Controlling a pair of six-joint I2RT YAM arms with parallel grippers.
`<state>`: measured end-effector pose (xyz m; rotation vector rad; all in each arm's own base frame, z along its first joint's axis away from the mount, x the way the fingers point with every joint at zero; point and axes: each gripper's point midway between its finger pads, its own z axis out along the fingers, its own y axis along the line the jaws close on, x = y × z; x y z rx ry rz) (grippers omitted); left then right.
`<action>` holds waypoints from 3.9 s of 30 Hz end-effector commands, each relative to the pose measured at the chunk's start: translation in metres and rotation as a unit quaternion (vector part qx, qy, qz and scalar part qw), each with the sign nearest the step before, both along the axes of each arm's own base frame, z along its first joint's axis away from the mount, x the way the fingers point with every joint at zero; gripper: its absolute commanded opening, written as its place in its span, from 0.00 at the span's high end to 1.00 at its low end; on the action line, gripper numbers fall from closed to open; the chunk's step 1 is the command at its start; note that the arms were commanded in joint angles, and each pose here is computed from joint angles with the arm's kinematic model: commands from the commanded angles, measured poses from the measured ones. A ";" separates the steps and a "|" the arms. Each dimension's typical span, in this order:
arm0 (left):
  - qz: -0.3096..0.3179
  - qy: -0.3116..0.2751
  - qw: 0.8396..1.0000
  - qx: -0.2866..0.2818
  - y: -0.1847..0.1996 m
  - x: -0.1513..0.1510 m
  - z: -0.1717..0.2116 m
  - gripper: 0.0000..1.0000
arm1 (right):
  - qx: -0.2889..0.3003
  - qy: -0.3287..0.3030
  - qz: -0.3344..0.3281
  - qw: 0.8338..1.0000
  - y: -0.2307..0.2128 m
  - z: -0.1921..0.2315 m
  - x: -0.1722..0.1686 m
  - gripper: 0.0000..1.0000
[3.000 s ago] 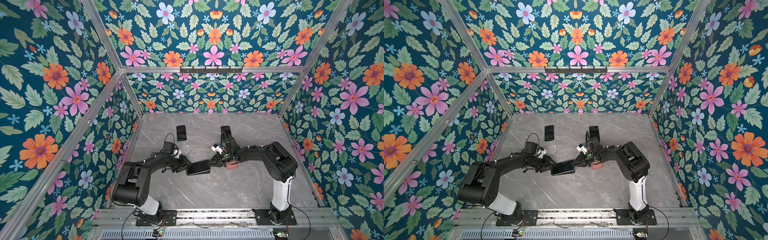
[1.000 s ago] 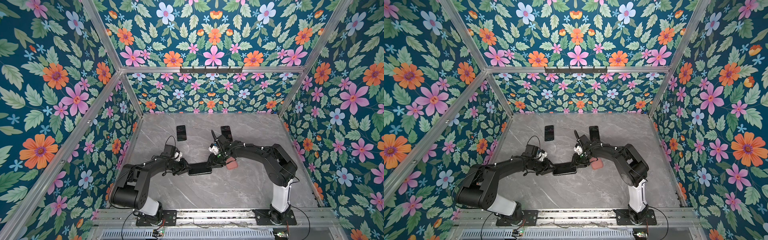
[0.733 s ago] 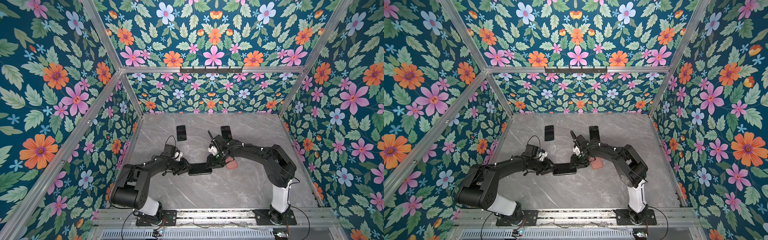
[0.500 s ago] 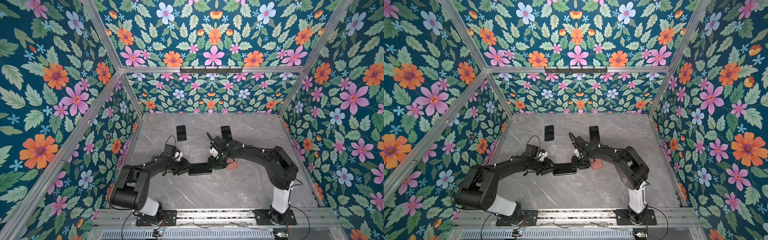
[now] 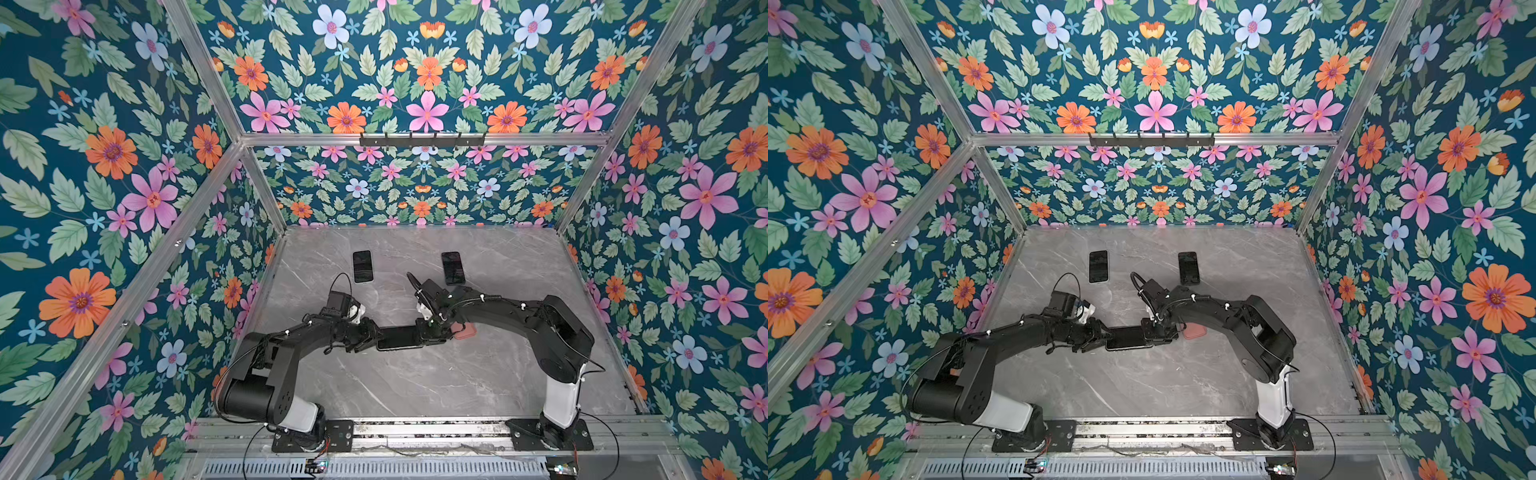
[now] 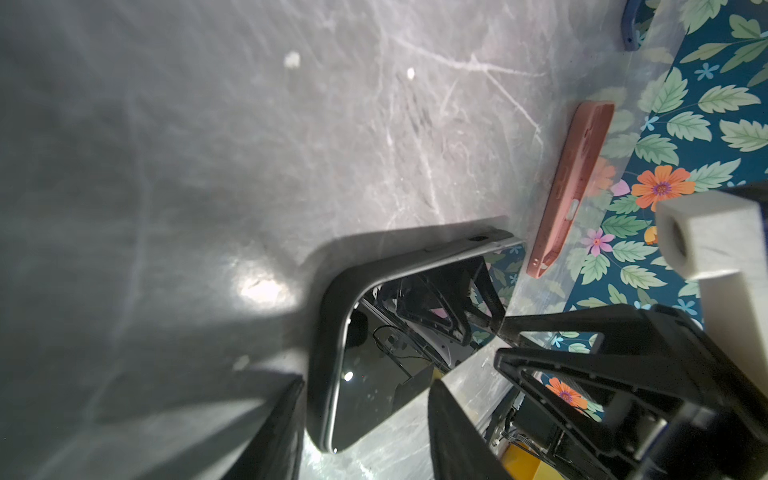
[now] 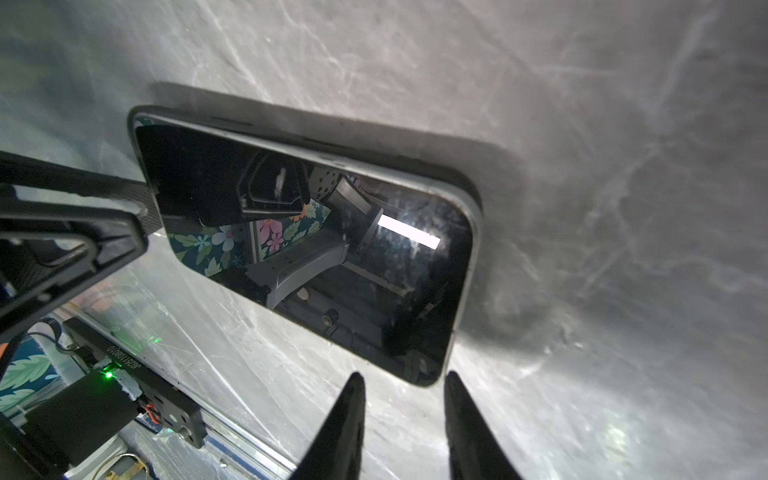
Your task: Put the phone into the phone case
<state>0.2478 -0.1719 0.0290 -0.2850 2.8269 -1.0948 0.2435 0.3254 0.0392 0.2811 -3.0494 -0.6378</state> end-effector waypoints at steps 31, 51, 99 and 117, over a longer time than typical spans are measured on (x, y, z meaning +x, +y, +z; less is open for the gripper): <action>-0.002 0.011 1.000 0.010 -0.003 -0.010 -0.008 0.52 | 0.037 0.014 0.005 0.999 0.029 -0.006 -0.006 0.90; -0.006 0.030 0.998 0.053 0.000 -0.025 -0.013 0.61 | -0.001 -0.050 0.034 0.998 0.008 0.024 0.002 0.74; -0.023 -0.002 0.996 0.081 -0.011 0.024 -0.001 0.64 | -0.001 -0.090 0.021 0.996 -0.018 0.015 0.059 0.63; -0.032 0.007 0.997 0.066 -0.022 0.039 -0.011 0.64 | 0.019 -0.075 0.030 0.997 -0.014 0.003 0.067 0.69</action>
